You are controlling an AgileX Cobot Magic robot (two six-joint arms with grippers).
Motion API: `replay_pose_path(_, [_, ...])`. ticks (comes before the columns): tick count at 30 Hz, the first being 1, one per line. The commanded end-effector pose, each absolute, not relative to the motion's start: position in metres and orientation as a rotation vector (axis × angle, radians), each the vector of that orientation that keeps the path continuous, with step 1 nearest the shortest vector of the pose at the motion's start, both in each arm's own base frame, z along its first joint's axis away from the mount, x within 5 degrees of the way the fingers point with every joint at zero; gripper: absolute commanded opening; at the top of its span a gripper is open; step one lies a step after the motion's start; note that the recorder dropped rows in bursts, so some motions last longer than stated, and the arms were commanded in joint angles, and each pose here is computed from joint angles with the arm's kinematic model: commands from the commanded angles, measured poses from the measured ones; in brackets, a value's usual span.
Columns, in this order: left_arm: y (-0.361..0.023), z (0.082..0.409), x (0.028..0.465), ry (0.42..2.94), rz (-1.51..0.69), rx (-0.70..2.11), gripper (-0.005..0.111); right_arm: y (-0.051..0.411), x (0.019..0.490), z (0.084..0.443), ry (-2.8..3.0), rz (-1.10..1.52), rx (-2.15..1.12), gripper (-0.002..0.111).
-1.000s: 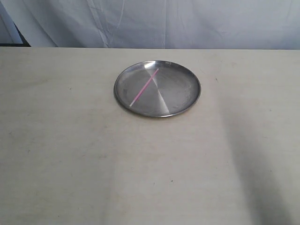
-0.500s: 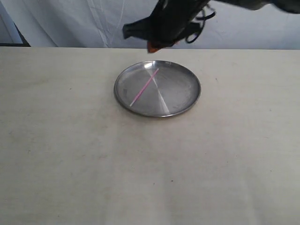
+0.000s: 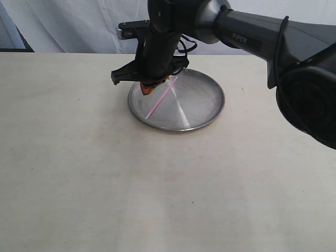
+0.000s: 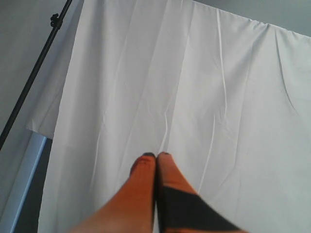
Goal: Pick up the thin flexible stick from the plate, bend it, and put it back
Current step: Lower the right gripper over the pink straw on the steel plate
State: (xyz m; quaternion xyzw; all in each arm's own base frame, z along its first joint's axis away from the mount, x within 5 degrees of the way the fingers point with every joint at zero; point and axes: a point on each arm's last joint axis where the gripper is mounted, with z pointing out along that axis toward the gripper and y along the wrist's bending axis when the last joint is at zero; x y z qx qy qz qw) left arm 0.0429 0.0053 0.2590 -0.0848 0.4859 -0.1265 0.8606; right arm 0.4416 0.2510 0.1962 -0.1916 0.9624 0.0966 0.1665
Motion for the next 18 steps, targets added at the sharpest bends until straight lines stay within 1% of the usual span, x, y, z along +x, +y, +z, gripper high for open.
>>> replay_pose_path(1, [0.005,0.258,0.043,1.022,-0.263,-0.174,0.000,0.252,0.440,0.190,2.782,0.286,-0.553,0.019])
replay_pose_path(4, [0.005,0.258,0.043,1.022,-0.263,-0.174,0.000,0.251,0.438,0.185,2.813,0.272,-0.562,0.052])
replay_pose_path(5, [0.005,0.258,0.043,1.022,-0.263,-0.174,0.000,0.251,0.438,0.184,2.820,0.267,-0.552,0.060])
replay_pose_path(6, [0.005,0.258,0.043,1.022,-0.263,-0.174,0.000,0.250,0.439,0.181,2.836,0.256,-0.521,0.065])
replay_pose_path(8, [0.005,0.258,0.043,1.022,-0.263,-0.174,0.000,0.250,0.440,0.176,2.854,0.258,-0.464,0.062])
replay_pose_path(10, [0.005,0.258,0.043,1.022,-0.263,-0.174,0.000,0.252,0.441,0.170,2.869,0.280,-0.409,0.056])
replay_pose_path(11, [0.005,0.258,0.043,1.022,-0.263,-0.174,0.000,0.253,0.441,0.167,2.872,0.284,-0.397,0.054])
replay_pose_path(14, [0.005,0.258,0.043,1.022,-0.263,-0.174,0.000,0.253,0.443,0.155,2.895,0.280,-0.350,0.054])
replay_pose_path(18, [0.005,0.258,0.043,1.020,-0.264,-0.174,0.000,0.251,0.448,0.145,2.894,0.258,-0.205,0.054])
